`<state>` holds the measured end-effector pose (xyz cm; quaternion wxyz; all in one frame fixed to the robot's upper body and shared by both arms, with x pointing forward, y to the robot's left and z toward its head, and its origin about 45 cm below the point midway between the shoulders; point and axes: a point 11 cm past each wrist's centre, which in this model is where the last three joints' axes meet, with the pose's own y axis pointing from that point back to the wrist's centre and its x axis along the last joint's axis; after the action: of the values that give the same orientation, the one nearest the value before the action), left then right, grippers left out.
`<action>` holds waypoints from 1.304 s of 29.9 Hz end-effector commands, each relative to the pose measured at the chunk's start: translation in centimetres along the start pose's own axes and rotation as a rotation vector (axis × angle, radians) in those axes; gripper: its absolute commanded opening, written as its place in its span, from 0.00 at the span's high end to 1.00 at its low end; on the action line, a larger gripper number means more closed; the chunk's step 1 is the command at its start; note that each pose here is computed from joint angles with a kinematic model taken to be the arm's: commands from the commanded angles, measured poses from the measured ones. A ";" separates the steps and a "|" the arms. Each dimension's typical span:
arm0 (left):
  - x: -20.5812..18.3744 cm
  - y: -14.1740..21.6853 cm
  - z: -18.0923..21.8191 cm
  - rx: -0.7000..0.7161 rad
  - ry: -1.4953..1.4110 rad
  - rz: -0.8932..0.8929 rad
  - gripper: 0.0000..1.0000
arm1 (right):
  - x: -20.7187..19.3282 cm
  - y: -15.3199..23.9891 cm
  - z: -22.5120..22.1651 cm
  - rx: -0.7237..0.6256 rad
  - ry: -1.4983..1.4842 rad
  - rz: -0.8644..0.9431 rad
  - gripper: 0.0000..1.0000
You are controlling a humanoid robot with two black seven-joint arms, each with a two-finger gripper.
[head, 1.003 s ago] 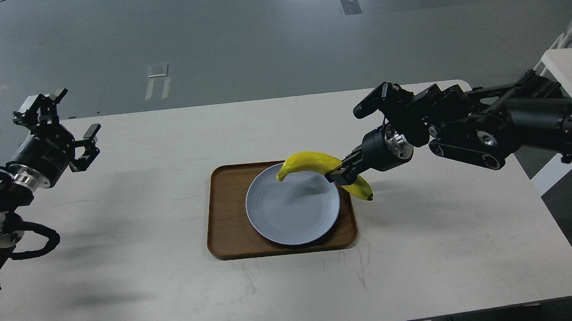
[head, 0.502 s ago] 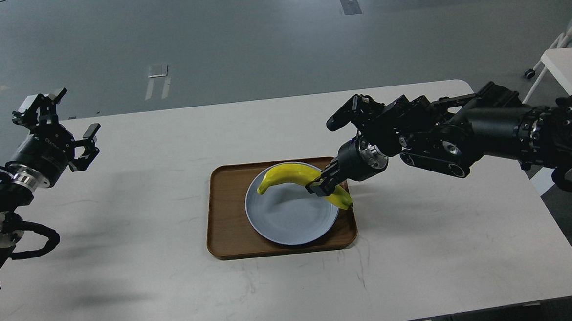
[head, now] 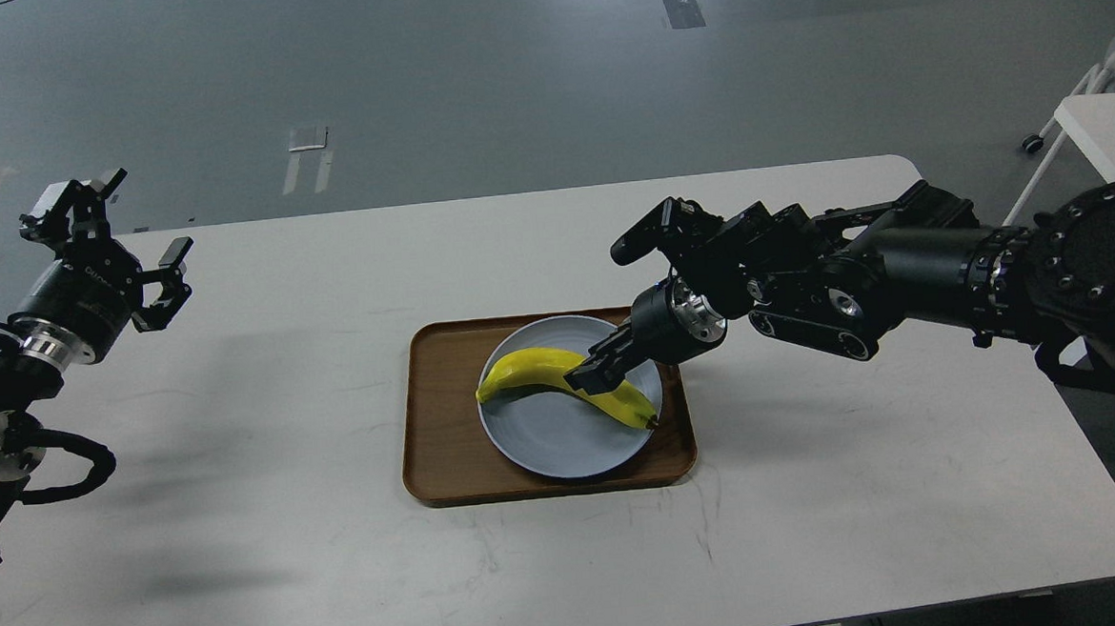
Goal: Place banana on plate with both arms
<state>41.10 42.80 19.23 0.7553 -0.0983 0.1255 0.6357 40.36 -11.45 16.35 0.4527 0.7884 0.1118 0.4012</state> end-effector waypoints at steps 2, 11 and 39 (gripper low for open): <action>0.0 0.0 0.0 0.000 0.000 0.000 0.02 | 0.6 0.2 0.1 -0.002 -0.008 0.022 0.01; 0.0 0.0 0.1 -0.003 -0.001 0.000 0.02 | 5.3 5.4 2.7 0.036 -0.252 0.306 0.00; -3.7 -1.3 -3.9 0.041 0.064 -0.060 0.02 | -13.0 12.2 12.8 0.600 -1.699 1.139 0.00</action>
<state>41.61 38.15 16.99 0.7715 -0.1075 0.1565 0.6073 39.60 -33.01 16.00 -0.0766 0.8193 -0.5453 -0.1597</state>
